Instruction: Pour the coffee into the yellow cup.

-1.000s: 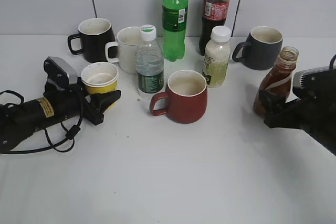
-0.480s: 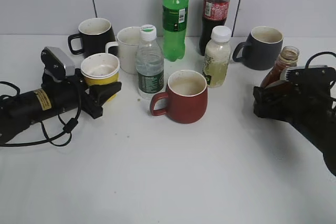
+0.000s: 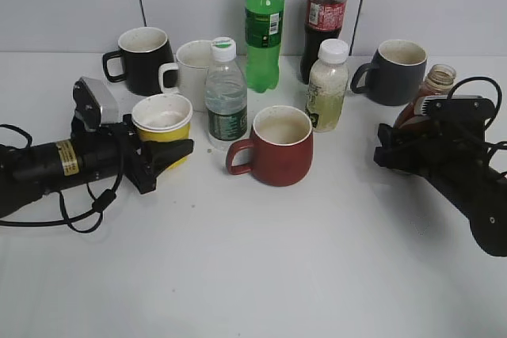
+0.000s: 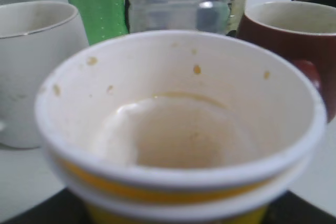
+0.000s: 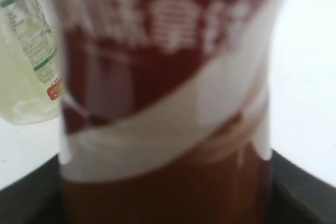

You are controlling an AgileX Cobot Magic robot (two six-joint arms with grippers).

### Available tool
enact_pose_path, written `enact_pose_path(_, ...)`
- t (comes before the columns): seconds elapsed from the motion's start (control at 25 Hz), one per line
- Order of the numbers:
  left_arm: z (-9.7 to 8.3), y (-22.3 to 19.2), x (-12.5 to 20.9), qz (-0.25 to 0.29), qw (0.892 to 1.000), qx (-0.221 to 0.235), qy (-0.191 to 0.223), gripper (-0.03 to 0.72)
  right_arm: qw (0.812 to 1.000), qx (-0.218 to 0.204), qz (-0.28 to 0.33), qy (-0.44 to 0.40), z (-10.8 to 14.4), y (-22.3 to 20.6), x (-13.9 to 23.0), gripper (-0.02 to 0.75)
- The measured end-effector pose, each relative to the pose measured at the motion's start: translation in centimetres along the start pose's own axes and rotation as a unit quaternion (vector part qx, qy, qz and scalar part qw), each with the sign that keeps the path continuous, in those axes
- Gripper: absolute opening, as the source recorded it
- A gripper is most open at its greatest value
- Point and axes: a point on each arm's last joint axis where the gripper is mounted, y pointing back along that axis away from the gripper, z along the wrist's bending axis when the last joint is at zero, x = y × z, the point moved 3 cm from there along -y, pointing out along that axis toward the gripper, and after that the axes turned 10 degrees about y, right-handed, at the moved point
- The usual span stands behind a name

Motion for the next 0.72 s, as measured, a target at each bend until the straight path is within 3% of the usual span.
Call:
enact_pose_path(0.24, -0.9, 0.1, 0.0, 0.013, 0.999, 0.034, 0.016, 0.388, 1.0, -0.002, 0.0, 0.001, 0.0, 0.0, 0.0, 0.503)
enact_pose_path(0.4, -1.6, 0.1, -1.3, 0.008, 0.999, 0.051, 0.016, 0.388, 0.999, -0.031, -0.003, 0.028, 0.6, 0.5, -0.8, 0.503)
enact_pose_path(0.56, -2.3, -0.2, -2.3, 0.001, 0.998, 0.062, 0.011, 0.388, 0.994, -0.069, -0.047, 0.067, 1.2, 1.3, -4.3, 0.503)
enact_pose_path(0.72, -5.0, -1.5, -2.9, 0.002, 0.995, 0.1, -0.003, 0.388, 0.987, -0.098, -0.075, 0.103, 1.7, 2.5, -7.4, 0.503)
